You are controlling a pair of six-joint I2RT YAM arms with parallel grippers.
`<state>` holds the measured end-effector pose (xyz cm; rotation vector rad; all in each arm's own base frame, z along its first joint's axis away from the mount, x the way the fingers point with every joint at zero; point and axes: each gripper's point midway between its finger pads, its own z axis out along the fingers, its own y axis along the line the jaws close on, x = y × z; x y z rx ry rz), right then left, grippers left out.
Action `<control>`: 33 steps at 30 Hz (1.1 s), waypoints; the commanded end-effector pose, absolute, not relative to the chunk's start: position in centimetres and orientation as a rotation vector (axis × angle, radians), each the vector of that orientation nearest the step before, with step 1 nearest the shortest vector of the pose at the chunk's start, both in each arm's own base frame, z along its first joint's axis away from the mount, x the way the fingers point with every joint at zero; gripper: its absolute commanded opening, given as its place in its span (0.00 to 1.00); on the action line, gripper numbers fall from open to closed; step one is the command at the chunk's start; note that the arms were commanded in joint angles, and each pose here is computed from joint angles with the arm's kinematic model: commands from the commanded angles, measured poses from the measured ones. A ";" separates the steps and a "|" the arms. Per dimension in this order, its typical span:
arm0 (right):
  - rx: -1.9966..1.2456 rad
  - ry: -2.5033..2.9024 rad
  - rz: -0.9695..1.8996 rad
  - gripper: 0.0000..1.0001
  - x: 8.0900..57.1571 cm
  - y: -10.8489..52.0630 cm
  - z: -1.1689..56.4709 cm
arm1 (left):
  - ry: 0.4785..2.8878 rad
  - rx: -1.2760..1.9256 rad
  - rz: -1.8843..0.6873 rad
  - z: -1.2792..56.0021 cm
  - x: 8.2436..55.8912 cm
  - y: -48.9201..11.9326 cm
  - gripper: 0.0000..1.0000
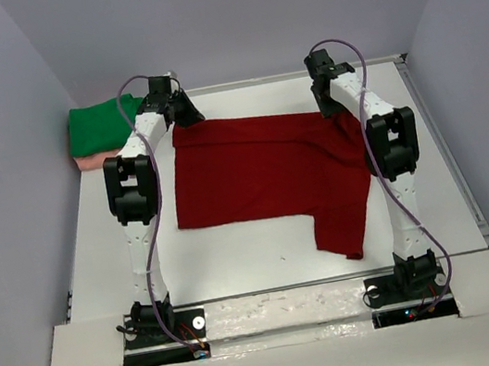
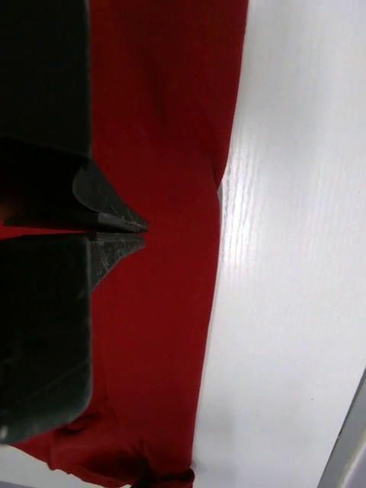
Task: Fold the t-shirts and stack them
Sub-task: Flatten the tshirt out
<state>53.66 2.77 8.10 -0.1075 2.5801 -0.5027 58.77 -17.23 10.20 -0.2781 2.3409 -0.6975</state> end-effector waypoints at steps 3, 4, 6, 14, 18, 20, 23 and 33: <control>-0.107 2.574 -0.588 0.43 52.8 1.3 9.1 | 2.247 -0.211 -0.868 14.8 58.2 -18.6 0.14; -0.108 2.573 -0.590 0.43 52.7 1.3 9.2 | 2.243 -0.214 -0.873 15.0 58.3 -18.6 0.15; -0.105 2.565 -0.600 0.43 52.7 1.1 9.3 | 2.240 -0.212 -0.882 15.1 58.2 -18.6 0.15; -0.124 2.552 -0.622 0.40 54.1 1.1 8.7 | 2.223 -0.203 -0.909 15.9 58.2 -18.9 0.15; -0.117 2.533 -0.634 0.36 54.7 1.0 8.9 | 2.231 -0.202 -0.910 15.5 58.1 -19.0 0.15; -0.116 2.531 -0.646 0.28 54.8 0.9 8.8 | 2.232 -0.203 -0.910 15.4 58.2 -19.0 0.15; -0.098 2.523 -0.657 0.13 55.0 0.7 8.9 | 2.231 -0.200 -0.915 15.4 58.2 -19.0 0.15; 0.022 2.480 -0.704 0.00 54.2 -1.2 10.9 | 2.253 -0.196 -0.915 14.4 57.9 -19.2 0.15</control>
